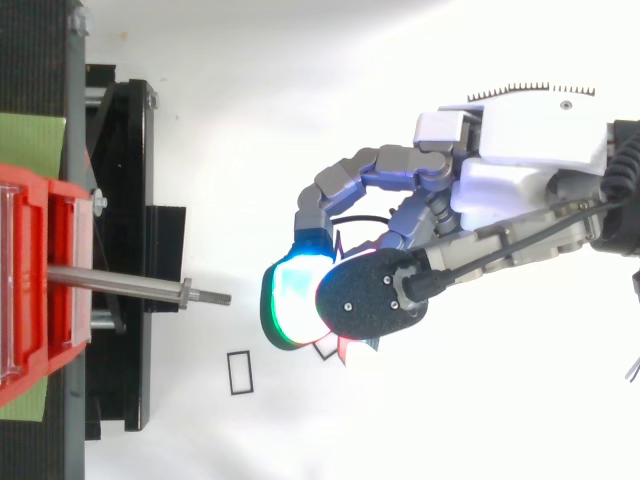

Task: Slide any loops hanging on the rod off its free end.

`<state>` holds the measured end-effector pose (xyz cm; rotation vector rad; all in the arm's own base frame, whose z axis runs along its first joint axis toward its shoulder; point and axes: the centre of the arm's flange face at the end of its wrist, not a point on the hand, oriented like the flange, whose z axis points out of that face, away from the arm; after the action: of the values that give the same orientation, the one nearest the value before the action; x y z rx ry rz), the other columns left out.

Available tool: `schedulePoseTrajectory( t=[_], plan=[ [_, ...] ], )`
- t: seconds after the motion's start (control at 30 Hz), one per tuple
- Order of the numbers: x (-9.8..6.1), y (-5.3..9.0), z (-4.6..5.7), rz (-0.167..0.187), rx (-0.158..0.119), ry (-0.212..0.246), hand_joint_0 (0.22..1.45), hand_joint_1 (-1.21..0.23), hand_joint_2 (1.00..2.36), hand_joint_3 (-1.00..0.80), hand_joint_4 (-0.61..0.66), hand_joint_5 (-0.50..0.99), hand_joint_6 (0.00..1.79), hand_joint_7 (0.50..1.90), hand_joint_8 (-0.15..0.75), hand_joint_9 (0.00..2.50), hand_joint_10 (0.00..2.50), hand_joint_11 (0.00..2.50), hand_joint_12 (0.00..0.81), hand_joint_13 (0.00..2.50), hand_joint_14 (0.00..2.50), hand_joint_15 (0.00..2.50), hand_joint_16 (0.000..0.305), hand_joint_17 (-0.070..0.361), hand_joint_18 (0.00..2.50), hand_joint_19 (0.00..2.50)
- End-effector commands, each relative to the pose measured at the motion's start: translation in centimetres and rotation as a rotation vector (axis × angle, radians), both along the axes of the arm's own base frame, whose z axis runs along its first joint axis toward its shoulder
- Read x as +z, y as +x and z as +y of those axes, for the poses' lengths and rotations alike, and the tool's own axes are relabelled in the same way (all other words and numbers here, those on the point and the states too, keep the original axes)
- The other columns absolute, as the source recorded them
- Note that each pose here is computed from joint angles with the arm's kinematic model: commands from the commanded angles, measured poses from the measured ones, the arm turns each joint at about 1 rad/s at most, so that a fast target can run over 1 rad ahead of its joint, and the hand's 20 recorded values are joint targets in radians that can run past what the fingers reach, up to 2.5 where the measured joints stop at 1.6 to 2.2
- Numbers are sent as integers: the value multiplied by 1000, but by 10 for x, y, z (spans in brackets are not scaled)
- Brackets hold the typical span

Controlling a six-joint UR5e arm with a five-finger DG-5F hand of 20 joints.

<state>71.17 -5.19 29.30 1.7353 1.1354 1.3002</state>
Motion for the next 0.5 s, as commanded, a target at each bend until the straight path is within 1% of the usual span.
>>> schedulePoseTrajectory(
  t=[0.0, 0.03, 0.47],
  plan=[
    [0, 0, 0, 0, 0, 0, 615, -807, 1004, -111, -220, -62, 842, 999, 266, 1174, 13, 435, 371, 662, 4, 135, 54, 121, 712, 246],
    [0, 0, -1, 0, -1, 0, 616, -807, 1005, -113, -220, -62, 842, 999, 263, 1173, 13, 435, 371, 662, 4, 136, 53, 120, 712, 247],
    [0, 0, 0, 0, 0, 0, 615, -805, 1005, -114, -219, -63, 841, 995, 267, 1172, 14, 444, 371, 665, 4, 137, 53, 120, 713, 254]
  ],
)
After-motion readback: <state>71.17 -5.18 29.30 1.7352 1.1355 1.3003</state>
